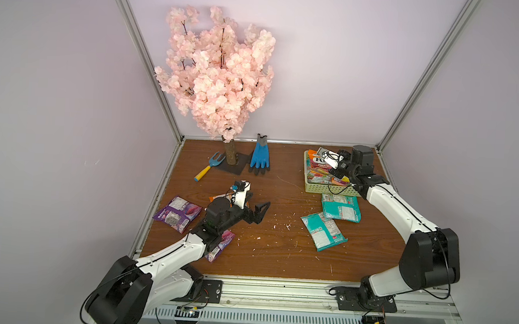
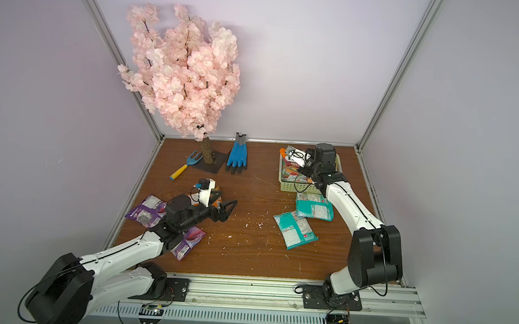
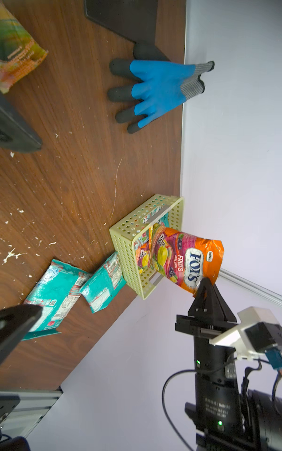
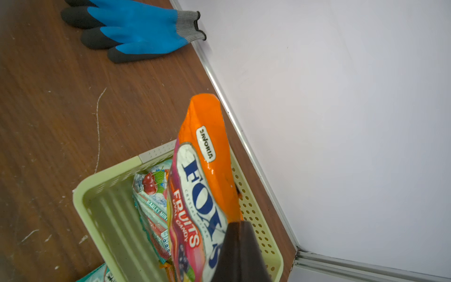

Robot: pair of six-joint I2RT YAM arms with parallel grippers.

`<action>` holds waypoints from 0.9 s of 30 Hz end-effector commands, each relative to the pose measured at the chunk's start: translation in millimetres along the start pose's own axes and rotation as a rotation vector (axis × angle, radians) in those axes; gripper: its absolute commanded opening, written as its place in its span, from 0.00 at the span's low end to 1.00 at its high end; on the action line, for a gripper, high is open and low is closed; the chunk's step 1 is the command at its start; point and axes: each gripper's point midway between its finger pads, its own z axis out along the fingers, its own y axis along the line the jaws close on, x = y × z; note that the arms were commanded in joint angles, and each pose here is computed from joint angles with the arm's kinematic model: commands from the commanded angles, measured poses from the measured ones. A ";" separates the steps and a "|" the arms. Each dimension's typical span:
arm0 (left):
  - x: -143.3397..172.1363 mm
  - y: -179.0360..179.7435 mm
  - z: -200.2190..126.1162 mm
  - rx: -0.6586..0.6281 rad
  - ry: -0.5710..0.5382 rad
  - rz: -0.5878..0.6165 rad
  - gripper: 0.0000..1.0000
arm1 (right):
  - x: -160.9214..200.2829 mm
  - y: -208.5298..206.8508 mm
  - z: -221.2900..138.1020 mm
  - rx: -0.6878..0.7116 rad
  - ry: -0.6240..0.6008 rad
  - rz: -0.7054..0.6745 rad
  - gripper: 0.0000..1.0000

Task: Put the candies in the basket
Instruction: Place the candy in the basket.

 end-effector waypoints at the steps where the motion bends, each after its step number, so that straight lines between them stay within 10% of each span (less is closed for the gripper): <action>1: -7.9 -8.8 4.1 0.032 -0.017 0.028 1.00 | -29.0 -14.7 -7.1 -0.009 -0.126 -0.013 0.00; 11: -5.5 -6.1 4.1 0.018 -0.010 0.030 1.00 | -16.7 14.3 -3.1 -0.184 -0.125 0.055 0.00; 27: 0.7 -0.2 4.6 -0.009 0.009 0.019 1.00 | 60.6 9.5 118.8 -0.166 0.081 0.213 0.00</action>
